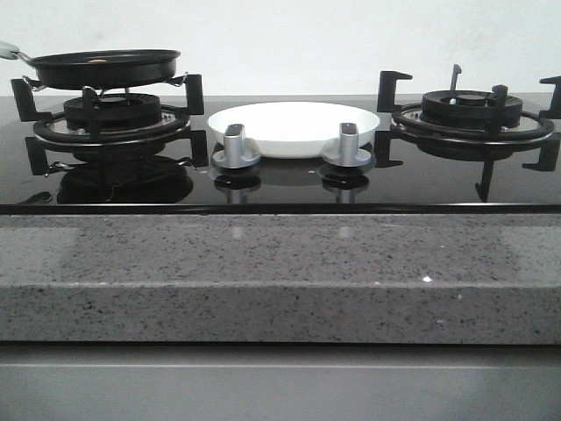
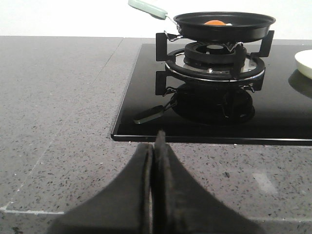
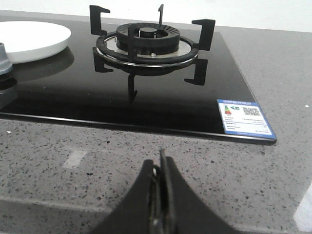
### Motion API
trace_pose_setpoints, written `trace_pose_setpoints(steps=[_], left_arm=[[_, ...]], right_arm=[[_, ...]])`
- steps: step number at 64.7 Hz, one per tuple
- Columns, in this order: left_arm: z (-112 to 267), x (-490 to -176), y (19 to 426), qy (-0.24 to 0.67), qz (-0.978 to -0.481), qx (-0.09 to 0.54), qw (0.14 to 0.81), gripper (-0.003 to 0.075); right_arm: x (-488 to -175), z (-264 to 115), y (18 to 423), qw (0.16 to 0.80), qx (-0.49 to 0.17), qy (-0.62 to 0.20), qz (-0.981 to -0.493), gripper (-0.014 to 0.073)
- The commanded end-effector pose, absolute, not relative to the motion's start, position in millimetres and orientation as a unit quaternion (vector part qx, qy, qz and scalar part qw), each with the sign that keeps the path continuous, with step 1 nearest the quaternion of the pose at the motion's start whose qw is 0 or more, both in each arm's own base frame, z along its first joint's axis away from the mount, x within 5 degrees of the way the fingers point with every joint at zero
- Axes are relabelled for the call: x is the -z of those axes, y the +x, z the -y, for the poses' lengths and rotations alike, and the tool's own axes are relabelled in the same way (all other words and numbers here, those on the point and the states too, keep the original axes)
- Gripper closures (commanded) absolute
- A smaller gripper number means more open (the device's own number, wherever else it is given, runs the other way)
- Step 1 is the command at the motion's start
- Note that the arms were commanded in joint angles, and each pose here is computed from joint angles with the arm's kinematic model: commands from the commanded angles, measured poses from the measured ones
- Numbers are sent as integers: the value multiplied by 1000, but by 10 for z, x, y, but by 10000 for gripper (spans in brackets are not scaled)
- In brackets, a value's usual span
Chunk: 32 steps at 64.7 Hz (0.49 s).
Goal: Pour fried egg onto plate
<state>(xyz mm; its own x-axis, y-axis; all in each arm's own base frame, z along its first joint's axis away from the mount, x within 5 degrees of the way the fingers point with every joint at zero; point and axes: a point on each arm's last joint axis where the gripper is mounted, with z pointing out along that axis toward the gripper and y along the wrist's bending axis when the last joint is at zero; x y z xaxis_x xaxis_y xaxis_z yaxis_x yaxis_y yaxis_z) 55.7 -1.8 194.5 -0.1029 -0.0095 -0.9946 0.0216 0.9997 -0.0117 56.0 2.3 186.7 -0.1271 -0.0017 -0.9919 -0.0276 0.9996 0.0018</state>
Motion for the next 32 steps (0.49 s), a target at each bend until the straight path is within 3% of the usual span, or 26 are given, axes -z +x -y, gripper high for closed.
trace_pose_setpoints(steps=[1,32], left_arm=[[13,-2013,550,-4,-709,16,705,739],[12,-2023,550,-5,-705,16,709,739]], right_arm=[[-1968,-11,551,700,-4,-4,-714,663],[-1968,-11,551,700,-4,-4,-714,663]])
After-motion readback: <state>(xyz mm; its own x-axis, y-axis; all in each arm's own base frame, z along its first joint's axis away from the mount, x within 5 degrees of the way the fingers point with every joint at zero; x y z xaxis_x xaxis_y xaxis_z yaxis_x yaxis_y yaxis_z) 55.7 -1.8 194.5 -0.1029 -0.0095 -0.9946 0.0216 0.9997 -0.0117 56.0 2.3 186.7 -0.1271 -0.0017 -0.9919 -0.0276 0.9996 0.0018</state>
